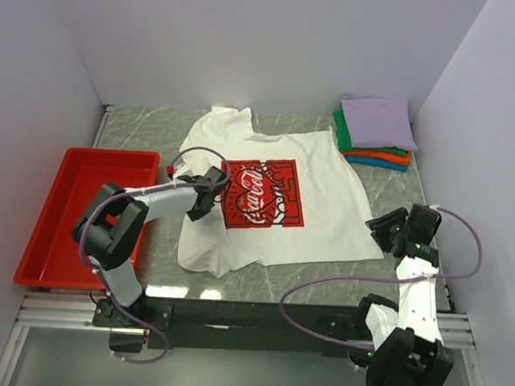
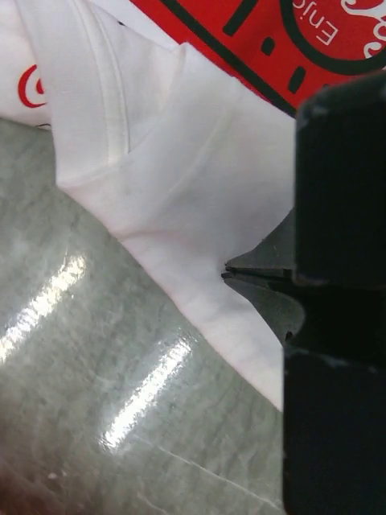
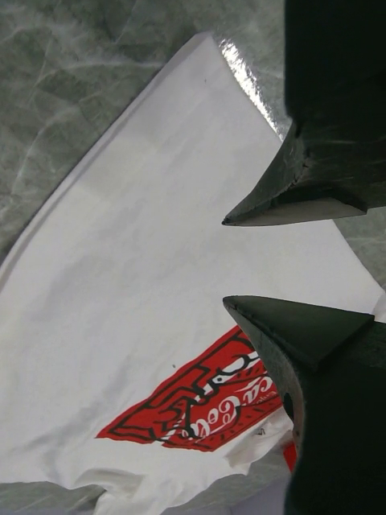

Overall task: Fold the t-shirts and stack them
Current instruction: Flatten the tshirt out

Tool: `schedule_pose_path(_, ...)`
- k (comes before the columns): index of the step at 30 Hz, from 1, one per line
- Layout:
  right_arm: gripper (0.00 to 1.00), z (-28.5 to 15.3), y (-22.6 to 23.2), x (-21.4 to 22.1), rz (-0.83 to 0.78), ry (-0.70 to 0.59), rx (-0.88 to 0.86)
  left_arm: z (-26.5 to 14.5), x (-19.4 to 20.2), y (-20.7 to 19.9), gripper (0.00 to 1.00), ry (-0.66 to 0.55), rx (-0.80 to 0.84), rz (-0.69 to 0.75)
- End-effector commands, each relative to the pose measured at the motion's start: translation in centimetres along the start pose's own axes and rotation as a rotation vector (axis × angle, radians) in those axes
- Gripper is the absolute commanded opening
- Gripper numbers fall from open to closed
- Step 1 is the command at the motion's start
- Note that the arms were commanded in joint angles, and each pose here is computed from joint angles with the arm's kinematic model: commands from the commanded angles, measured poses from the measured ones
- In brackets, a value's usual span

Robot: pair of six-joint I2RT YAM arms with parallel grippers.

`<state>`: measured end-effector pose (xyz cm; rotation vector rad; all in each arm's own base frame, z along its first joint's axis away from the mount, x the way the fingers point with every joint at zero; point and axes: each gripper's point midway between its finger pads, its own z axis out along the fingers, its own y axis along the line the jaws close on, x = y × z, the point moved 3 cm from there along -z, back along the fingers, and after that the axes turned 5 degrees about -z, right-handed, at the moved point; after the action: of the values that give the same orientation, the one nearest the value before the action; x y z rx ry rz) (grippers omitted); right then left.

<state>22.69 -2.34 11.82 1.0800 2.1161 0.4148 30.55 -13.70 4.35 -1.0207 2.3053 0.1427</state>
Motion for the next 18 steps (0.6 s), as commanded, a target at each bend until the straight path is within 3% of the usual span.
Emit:
schedule_pose_path(1, 0.47, 0.0, 3.0, -1.8, -0.043, -0.050, -0.097, 0.0, 1.4, 5.0, 0.01, -0.019, -0.158, -0.002)
schedule_pose_path(10, 0.47, 2.7, 4.7, -0.3, -0.077, 0.017, -0.112, -2.7, 4.1, 11.3, 0.01, 0.070, -0.173, -0.154)
schedule_pose_path(18, 0.48, 4.8, 4.7, 1.2, -0.121, 0.094, -0.081, -5.1, 4.0, 12.6, 0.01, 0.119, -0.087, -0.261)
